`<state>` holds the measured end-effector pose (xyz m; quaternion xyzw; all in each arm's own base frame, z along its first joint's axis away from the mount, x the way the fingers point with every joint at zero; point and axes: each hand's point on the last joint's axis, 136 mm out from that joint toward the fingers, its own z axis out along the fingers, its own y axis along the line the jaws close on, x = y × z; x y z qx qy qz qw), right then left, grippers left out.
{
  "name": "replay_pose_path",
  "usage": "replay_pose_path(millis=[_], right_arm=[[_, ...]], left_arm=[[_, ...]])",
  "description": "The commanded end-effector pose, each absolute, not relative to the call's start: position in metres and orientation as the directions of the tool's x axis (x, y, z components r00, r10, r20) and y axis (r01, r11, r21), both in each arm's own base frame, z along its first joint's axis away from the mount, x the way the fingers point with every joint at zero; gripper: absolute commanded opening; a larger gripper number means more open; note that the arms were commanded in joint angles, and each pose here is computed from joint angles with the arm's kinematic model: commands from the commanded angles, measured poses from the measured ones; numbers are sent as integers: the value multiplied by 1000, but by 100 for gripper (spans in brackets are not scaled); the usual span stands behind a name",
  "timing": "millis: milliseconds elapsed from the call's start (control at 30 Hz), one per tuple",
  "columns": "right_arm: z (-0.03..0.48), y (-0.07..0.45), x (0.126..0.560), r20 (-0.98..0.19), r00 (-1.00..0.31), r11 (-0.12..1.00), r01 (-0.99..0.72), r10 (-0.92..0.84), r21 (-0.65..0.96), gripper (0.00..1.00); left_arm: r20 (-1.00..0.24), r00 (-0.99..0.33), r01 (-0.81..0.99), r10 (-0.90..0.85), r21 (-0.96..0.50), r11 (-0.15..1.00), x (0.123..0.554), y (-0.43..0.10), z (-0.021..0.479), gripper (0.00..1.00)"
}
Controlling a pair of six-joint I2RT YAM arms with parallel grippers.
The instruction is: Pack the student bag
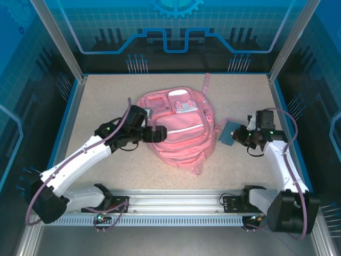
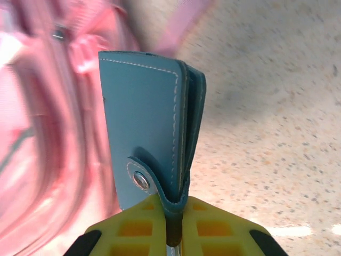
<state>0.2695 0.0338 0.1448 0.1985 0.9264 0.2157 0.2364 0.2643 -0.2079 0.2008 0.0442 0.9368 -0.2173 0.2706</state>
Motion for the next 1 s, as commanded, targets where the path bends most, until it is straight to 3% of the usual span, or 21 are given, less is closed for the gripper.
replay_pose_path(millis=[0, 267, 500, 633, 967], right_arm=[[176, 60, 260, -354, -838, 799, 151, 416, 582, 12], [200, 87, 253, -348, -854, 738, 60, 386, 672, 12], [187, 88, 248, -319, -864, 734, 83, 389, 674, 12], [185, 88, 248, -317, -863, 736, 89, 393, 671, 12], [182, 86, 246, -328, -862, 766, 101, 386, 635, 11]], left_arm=[[-589, -786, 431, 185, -309, 847, 262, -249, 211, 95], [-523, -683, 619, 510, -43, 784, 274, -301, 178, 82], [-441, -679, 648, 586, 14, 762, 294, -325, 153, 67], [-383, -687, 658, 618, 33, 752, 297, -329, 136, 63], [-352, -692, 645, 631, 93, 759, 311, -328, 136, 27]])
